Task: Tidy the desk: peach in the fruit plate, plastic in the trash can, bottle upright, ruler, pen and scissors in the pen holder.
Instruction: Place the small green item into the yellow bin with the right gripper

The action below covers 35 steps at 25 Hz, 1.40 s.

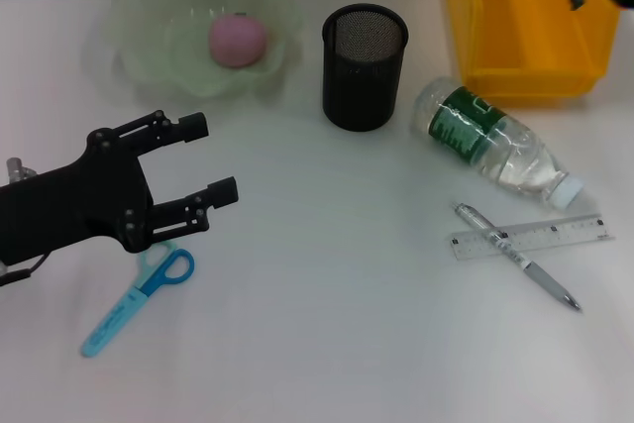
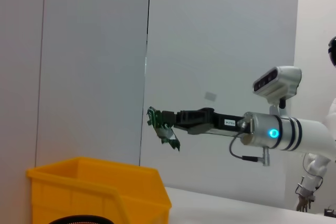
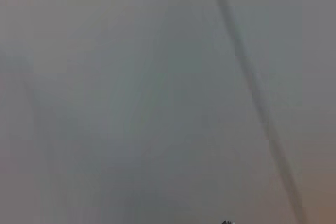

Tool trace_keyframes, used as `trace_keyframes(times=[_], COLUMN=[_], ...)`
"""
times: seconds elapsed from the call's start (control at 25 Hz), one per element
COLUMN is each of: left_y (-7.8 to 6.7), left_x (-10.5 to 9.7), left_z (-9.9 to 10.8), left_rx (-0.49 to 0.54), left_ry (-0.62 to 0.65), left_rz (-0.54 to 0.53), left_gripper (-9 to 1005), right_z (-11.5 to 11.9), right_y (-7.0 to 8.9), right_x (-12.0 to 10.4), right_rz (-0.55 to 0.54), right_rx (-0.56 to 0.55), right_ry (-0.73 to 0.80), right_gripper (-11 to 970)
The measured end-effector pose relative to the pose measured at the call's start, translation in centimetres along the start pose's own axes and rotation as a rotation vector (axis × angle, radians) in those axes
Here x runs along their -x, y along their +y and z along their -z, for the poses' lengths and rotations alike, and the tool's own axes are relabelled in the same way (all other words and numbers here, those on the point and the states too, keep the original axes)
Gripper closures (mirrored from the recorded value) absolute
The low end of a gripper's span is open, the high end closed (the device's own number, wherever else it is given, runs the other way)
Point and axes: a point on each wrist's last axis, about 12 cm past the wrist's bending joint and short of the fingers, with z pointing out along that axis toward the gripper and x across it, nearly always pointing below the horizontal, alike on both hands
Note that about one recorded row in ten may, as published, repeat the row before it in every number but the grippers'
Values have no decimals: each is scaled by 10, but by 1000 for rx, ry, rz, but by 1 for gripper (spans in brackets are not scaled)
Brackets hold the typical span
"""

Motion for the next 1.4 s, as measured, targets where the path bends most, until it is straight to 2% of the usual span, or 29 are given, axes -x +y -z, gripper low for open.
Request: trace_keyframes(times=[0.04,0.08,0.12,0.28,0.4,0.72,1.16,1.2,1.28,1.4], left_y=[0,-1,-1,-2,-3,-4,-6,-6,-5,-5], left_x=[0,-1,-1,-2,-2,-3,-4,-4,-4,-3], left_z=[0,0,1,1,1,1,2,2,2,1], left_rx=[0,0,0,1,1,0,5,6,5,1], left_ry=[0,-1,-2,-2,-4,-5,-5,-5,-6,-7], left_rz=[0,3,4,7,9,15,19,19,18,18], left_gripper=[213,213,213,213,213,213,213,213,213,213], right_z=[0,0,0,-4,-14,-26,-24,-23,-21,-11], right_y=[0,-7,-7,-21,-29,-24,-24,-23,-21,-7], right_x=[0,1,1,0,-7,-16,-17,-16,-15,-1], right_rz=[0,16,16,48,76,105,102,86,65,-21], right_rx=[0,-51,-51,-172,-250,-238,-236,-224,-209,-75], right_ry=[0,0,0,35,87,144,143,135,132,141], right_gripper=[928,928,928,927,927,927,614,402,390,371])
